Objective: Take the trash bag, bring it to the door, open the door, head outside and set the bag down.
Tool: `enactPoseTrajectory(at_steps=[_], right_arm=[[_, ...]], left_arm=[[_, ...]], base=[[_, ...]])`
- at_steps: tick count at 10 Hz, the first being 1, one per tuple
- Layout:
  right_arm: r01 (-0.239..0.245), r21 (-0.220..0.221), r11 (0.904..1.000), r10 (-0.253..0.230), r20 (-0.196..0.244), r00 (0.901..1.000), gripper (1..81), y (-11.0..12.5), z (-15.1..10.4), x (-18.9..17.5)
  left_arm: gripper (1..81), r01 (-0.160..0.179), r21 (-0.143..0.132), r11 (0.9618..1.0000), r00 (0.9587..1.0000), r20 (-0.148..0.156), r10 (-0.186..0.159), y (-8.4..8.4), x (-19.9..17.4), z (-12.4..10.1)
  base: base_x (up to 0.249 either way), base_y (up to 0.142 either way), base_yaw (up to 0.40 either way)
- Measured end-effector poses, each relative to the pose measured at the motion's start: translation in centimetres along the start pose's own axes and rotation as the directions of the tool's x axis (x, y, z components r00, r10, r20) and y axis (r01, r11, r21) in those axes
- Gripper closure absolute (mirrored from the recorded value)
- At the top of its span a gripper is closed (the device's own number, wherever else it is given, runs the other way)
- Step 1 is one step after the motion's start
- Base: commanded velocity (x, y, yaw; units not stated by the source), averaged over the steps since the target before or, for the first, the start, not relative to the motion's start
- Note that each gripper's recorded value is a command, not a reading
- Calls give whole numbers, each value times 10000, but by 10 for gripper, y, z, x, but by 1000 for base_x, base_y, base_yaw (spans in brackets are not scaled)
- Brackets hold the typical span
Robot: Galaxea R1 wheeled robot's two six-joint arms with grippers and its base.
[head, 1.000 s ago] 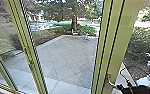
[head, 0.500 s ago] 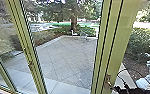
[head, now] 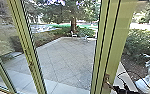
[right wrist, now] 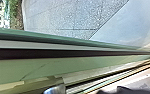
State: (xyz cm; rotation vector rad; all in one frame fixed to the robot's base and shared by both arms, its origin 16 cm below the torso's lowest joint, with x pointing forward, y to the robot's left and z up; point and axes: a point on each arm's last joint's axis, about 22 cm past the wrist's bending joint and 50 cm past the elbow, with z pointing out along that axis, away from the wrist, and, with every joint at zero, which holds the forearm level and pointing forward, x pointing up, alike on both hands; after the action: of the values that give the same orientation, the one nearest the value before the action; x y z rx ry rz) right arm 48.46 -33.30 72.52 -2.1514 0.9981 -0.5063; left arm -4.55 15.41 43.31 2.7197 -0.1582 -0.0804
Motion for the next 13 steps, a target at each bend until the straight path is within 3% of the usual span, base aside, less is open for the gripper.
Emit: enactPoseTrajectory(at_steps=[1,3,8,11,13], right_arm=[[189,281,9994,-182,-245,9995,10,-3,2,3],[369,301,9989,-360,-308,9989,10,-5,2,5],[1282,-658,9896,-1265,299,9915,10,-5,-2,8],[1508,-977,9837,-1461,534,9878,10,-5,-3,10],[1613,-1075,9810,-1547,667,9857,10,-5,2,15]], left_arm=[[811,18,93,10000,10000,28,-18,-5,-4,-1],[811,20,171,9999,10000,36,-21,-8,-6,-1],[811,93,156,9998,9997,242,-97,-7,-24,-1],[811,121,144,9998,9995,293,-125,-6,-28,-1],[811,249,112,9996,9979,596,-256,-4,-43,-1]], base=[[0,0,0],[0,0,0],[0,0,0],[0,0,0],[0,0,0]])
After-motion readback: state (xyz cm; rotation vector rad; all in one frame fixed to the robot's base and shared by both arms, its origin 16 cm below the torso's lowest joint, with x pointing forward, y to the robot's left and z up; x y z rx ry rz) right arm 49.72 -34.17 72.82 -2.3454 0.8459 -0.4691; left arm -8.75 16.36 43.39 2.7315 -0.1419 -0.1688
